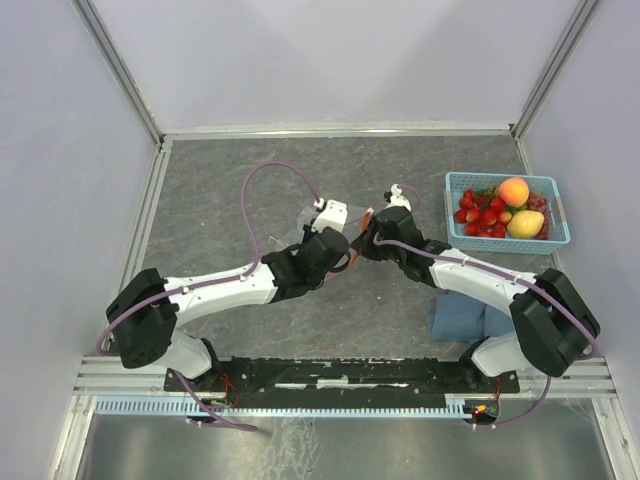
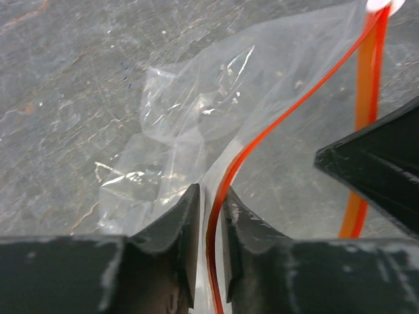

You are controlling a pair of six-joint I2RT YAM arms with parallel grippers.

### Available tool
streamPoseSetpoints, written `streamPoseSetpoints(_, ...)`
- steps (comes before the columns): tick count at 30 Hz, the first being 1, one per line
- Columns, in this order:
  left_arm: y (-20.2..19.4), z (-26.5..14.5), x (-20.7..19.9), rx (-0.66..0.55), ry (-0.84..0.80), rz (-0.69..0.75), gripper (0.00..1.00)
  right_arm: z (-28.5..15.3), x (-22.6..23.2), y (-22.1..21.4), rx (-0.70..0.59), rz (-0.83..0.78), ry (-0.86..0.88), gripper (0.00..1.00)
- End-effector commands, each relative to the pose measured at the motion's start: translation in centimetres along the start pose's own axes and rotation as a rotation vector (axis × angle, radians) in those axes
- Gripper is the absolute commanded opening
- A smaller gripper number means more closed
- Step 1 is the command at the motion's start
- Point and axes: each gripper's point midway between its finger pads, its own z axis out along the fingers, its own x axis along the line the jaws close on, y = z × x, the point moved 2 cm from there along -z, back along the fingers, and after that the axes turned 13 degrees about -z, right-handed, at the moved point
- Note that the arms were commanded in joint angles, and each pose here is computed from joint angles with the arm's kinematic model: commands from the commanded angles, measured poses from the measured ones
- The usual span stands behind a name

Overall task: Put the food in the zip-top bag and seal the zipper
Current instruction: Open the zipper of the food storage bag.

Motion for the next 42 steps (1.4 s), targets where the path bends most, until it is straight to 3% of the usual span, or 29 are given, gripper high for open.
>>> streamPoseSetpoints(1,2.7,-1.2,1.1,-0.072,0.067,-0.041,0.19,-0.8,0.9,2.8,-0.062,-0.07,-0.011,0.05)
streamPoseSetpoints(8,5.0,-3.4,4.1,-0.135,0.158,-0.048,0.03,-1.4,-0.5,2.8,-0.03,-0.164,-0.097,0.05)
streamPoseSetpoints(18,5.9,-4.8,6.0,-0.171,0.215,-0.099,0.03,-2.3,-1.4,3.6,-0.016,-0.26,-0.159,0.05)
streamPoseSetpoints(32,4.7,-4.3,3.4,-0.089,0.08,-0.142,0.03,-3.6,2.2,4.6,-0.033,-0.318,0.048,0.33)
streamPoseSetpoints(42,4.8,-4.3,2.6,-0.076,0.037,-0.141,0.03,-2.8,3.9,5.6,-0.052,-0.245,0.092,0.43)
